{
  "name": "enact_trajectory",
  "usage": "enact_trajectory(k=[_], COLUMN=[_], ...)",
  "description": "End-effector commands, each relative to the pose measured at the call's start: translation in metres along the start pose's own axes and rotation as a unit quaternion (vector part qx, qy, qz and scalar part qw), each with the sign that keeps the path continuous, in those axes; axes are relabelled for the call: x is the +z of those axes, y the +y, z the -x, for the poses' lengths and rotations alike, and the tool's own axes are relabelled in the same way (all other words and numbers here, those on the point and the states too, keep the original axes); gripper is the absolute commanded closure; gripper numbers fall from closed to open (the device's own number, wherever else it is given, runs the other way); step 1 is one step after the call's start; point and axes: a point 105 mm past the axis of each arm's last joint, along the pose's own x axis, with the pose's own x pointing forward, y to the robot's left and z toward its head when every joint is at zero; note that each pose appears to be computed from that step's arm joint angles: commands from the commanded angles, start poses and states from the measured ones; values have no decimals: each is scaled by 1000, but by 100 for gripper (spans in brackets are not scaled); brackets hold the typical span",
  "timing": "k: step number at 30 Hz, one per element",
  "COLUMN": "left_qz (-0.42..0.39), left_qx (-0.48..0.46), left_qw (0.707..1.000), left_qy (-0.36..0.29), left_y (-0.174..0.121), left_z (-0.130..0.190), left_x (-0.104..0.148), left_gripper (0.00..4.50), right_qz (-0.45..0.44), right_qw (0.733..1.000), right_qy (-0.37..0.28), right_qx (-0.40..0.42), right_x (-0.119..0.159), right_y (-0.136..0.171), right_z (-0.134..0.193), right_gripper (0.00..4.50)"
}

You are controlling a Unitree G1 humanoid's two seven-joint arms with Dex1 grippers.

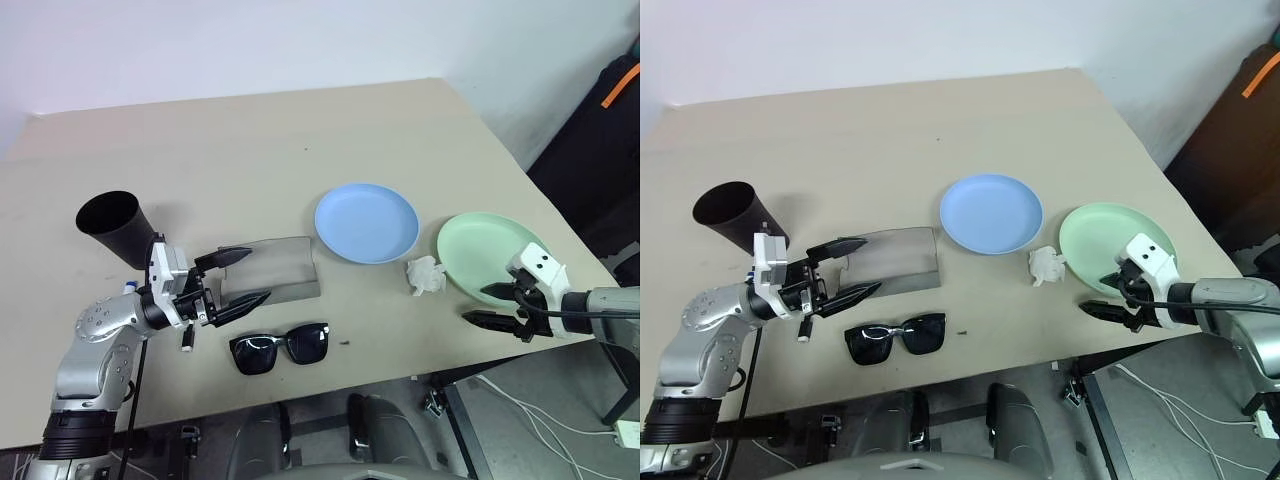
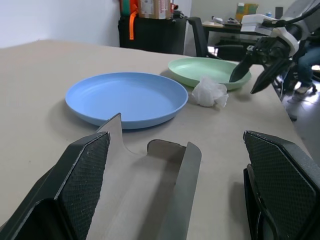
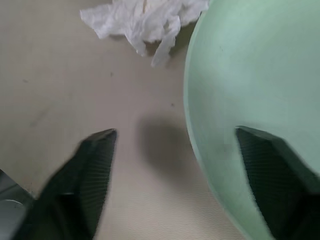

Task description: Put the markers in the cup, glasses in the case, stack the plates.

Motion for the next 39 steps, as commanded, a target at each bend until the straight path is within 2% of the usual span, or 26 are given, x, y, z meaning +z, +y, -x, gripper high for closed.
enact_trajectory(k=[1, 7, 8, 17, 23, 27, 30, 33, 39], left_qz=[-10, -11, -10, -10, -19, -22, -24, -25, -25], left_qx=[-9, -9, -9, -17, -13, -11, -7, -3, 13], left_qw=[1000, 1000, 1000, 1000, 999, 999, 999, 999, 999], left_qy=[-2, -15, -17, -24, -31, -35, -39, -41, -38], left_y=[-4, -4, -4, 2, 8, 10, 11, 10, 11], left_z=[-5, -11, -12, -21, -25, -27, -29, -29, -23], left_x=[-3, -9, -10, -13, -9, -7, -5, -3, 1], left_gripper=[0, 0, 0, 0, 0, 0, 0, 0, 0], right_qz=[27, 47, 53, 78, 91, 100, 120, 143, 216], right_qw=[1000, 999, 998, 997, 991, 983, 971, 964, 950], right_qy=[-4, 1, 3, -9, -33, -99, -167, -197, -225], right_qx=[-7, -23, -24, -23, -96, -118, -120, -103, -31], right_x=[9, 16, 17, 38, 55, 87, 123, 146, 178], right_y=[-5, -10, -10, -11, -34, -40, -38, -32, -5], right_z=[8, 11, 12, 31, 62, 85, 94, 86, 37], right_gripper=[201, 422, 447, 447, 447, 447, 447, 447, 447])
